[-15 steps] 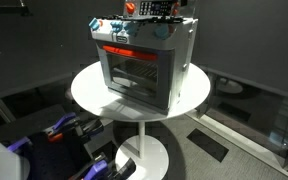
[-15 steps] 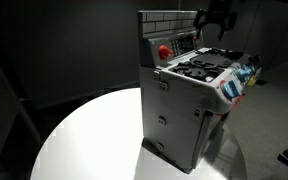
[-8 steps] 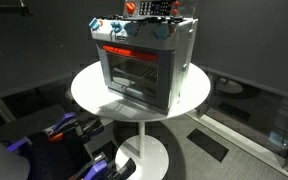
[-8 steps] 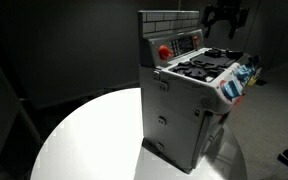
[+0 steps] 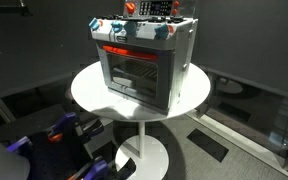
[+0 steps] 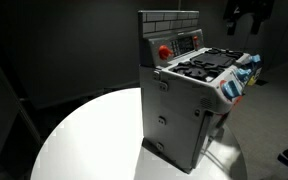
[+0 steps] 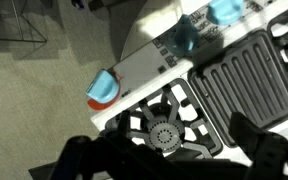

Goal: Press the top orange button on the right side of the stove

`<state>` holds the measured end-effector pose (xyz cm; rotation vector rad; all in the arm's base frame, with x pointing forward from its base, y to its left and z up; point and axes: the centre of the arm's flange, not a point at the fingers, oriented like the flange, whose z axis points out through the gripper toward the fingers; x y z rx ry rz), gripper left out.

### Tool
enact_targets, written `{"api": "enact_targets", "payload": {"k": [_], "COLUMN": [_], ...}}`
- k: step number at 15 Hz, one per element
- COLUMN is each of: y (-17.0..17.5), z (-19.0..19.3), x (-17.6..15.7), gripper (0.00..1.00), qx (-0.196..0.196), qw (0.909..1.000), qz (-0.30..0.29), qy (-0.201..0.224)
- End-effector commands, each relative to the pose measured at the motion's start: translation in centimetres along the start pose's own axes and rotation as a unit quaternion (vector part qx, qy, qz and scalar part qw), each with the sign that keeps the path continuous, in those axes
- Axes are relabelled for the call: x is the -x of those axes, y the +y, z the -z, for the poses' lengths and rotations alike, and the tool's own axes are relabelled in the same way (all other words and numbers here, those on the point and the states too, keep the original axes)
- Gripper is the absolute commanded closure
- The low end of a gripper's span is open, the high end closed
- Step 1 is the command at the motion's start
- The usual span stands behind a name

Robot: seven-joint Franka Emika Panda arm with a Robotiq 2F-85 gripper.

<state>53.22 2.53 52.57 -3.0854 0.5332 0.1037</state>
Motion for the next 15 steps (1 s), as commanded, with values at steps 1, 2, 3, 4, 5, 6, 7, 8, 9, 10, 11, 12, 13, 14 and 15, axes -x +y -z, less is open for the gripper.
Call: {"api": "enact_targets", "payload": {"k": [1,2,3,4,5,6,7,8,9,10,11,12,13,14,15], "y": [1.9,2.2,2.5,2.7,3.0,3.3,3.5,3.7,3.8,3.9,3.9,3.2,3.3,3.3,3.3], "z": [0.4,0.5,0.5,0.4,0.4,0.3,0.2,0.1,0.0,-0.2,-0.5,-0.1,-0.3,-0.5,-0.6], "x": [3.9,4.8,5.6,6.1,6.8,7.3,7.8,8.1,8.5,8.7,8.8,7.8,8.0,8.1,8.2], "gripper": [0.00,0.00,0.00,0.00,0.00,0.00,0.00,0.00,0.00,0.00,0.00,0.00,0.00,0.00,0.00], "qx": [0.013,0.015,0.017,0.019,0.018,0.017,0.016,0.015,0.014,0.012,0.008,0.015,0.015,0.016,0.016], "qw": [0.9985,0.9978,0.9971,0.9965,0.9960,0.9955,0.9952,0.9948,0.9947,0.9947,0.9951,0.9959,0.9959,0.9959,0.9959], "qz": [0.053,0.064,0.073,0.080,0.086,0.091,0.095,0.099,0.100,0.101,0.098,0.089,0.089,0.089,0.089], "qy": [0.003,0.004,0.011,0.013,0.016,0.017,0.019,0.019,0.019,0.016,0.007,0.005,0.003,0.002,0.001]}}
